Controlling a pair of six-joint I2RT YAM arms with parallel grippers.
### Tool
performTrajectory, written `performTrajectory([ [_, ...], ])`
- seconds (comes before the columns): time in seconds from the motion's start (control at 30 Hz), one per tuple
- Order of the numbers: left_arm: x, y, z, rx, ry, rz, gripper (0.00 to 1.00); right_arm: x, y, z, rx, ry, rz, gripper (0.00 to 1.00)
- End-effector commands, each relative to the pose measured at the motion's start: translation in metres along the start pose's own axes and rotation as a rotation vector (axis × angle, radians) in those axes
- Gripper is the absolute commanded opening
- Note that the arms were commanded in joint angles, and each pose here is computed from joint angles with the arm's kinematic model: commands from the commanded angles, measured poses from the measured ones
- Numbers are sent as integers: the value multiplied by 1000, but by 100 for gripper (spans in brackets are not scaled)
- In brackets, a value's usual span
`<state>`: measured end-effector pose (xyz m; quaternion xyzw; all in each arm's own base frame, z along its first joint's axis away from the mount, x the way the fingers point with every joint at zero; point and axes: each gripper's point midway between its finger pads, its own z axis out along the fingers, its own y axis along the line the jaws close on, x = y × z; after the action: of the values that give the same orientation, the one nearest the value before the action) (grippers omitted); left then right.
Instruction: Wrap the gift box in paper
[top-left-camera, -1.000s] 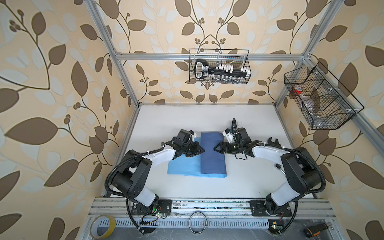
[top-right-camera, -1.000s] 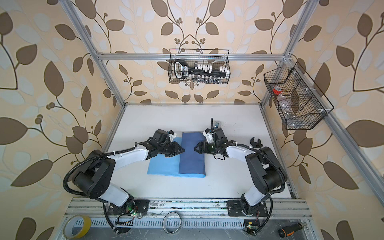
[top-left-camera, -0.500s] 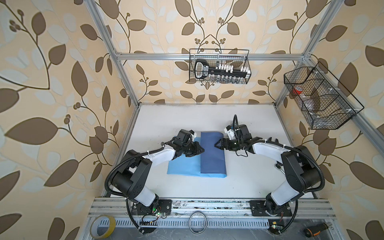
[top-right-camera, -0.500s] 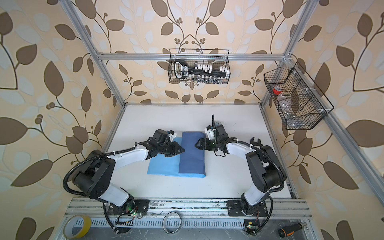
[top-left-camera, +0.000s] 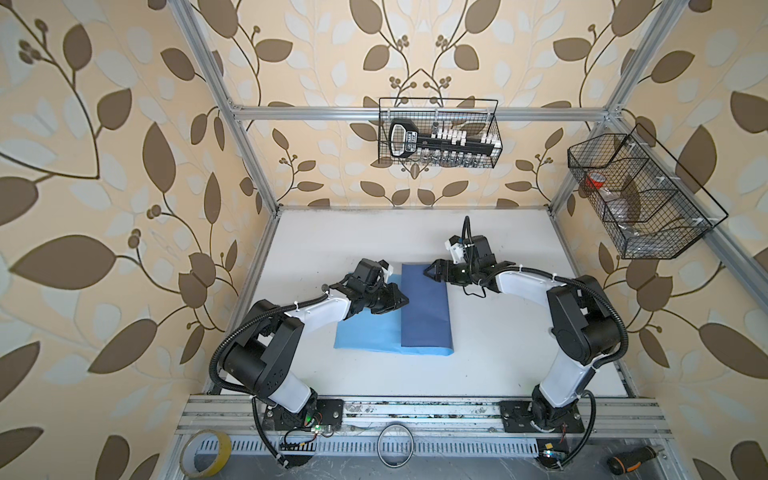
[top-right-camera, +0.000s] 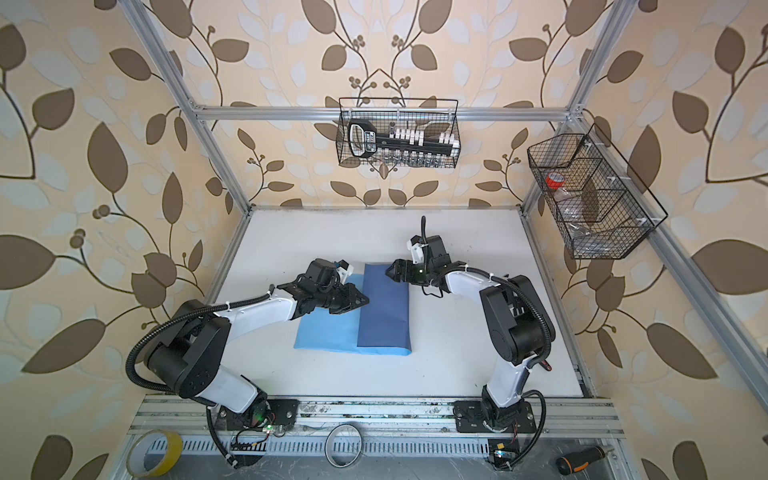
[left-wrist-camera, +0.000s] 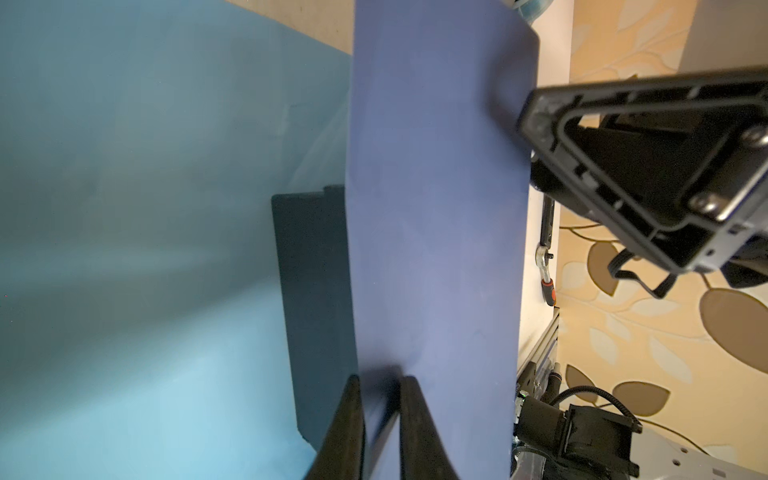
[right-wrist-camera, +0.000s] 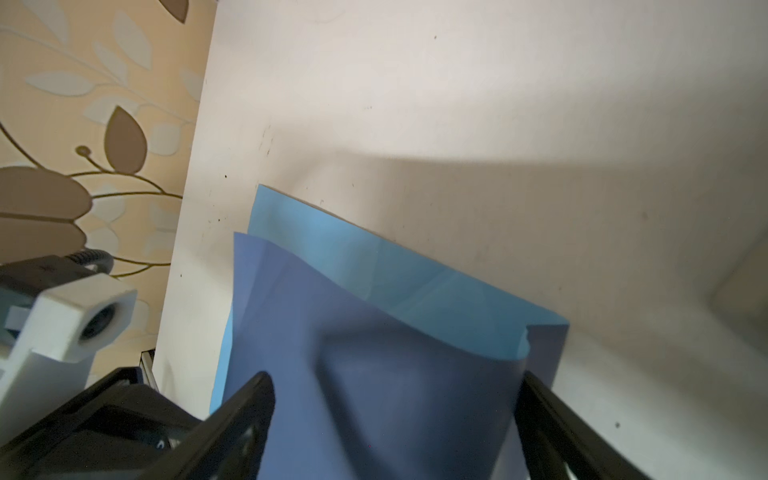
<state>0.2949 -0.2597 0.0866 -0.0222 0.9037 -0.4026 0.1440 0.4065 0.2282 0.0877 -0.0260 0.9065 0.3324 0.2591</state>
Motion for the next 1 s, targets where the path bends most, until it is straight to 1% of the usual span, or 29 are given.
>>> performTrajectory([
  [0.0,27,49,11,-162,82,-58,15,-26,0,-7,16,-71,-9,91],
  [0.07,26,48,10,-161,78,-57,15,-24,-6,-15,57,-83,-14,91],
  [0.17,26,48,11,-158,81,-58,15,-4,-15,-25,99,-65,-18,91],
  [0.3,25,47,12,-154,83,-59,15,30,-12,-33,67,-29,-8,92],
  [0.47,25,47,12,-155,84,-58,15,59,-3,-33,0,32,0,89],
  [0.73,25,48,12,-159,83,-62,14,77,-6,-40,-42,74,11,83],
  [0.87,26,48,11,-160,79,-59,15,80,-8,-47,-59,74,17,86],
  [0.97,26,49,10,-162,78,-60,15,82,-12,-49,-64,76,26,86],
])
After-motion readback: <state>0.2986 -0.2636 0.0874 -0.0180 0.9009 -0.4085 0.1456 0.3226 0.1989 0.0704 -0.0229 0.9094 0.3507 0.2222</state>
